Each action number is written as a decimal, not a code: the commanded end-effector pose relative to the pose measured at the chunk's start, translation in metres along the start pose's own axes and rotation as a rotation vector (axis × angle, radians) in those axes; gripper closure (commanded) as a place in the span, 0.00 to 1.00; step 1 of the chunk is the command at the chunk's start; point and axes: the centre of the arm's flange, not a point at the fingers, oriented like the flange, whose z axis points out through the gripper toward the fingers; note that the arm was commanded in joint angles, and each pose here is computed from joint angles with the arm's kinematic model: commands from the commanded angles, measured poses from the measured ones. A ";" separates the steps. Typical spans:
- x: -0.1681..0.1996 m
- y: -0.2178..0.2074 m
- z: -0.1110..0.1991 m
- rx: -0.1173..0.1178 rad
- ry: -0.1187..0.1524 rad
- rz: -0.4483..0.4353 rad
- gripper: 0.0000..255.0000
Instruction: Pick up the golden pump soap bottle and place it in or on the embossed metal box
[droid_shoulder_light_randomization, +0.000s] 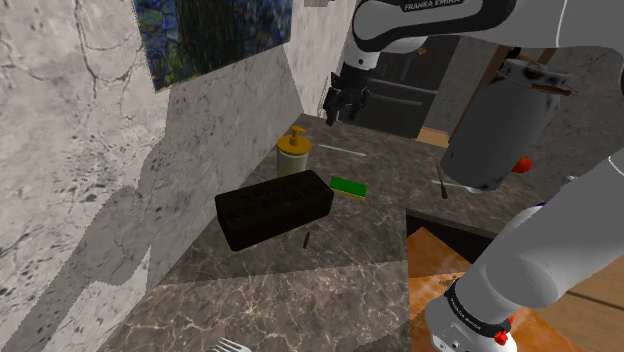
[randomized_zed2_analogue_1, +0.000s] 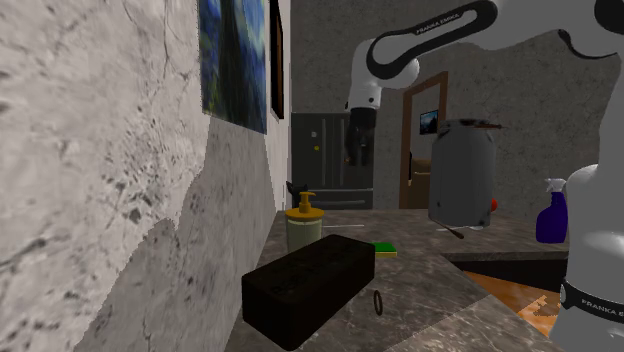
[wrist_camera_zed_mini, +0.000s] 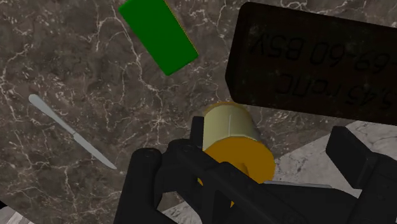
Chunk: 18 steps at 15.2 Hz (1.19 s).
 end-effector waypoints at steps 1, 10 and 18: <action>0.025 -0.001 0.013 -0.001 -0.005 -0.004 0.00; 0.133 -0.014 0.068 -0.007 -0.029 -0.021 0.00; 0.177 -0.020 0.113 -0.009 -0.039 -0.029 0.00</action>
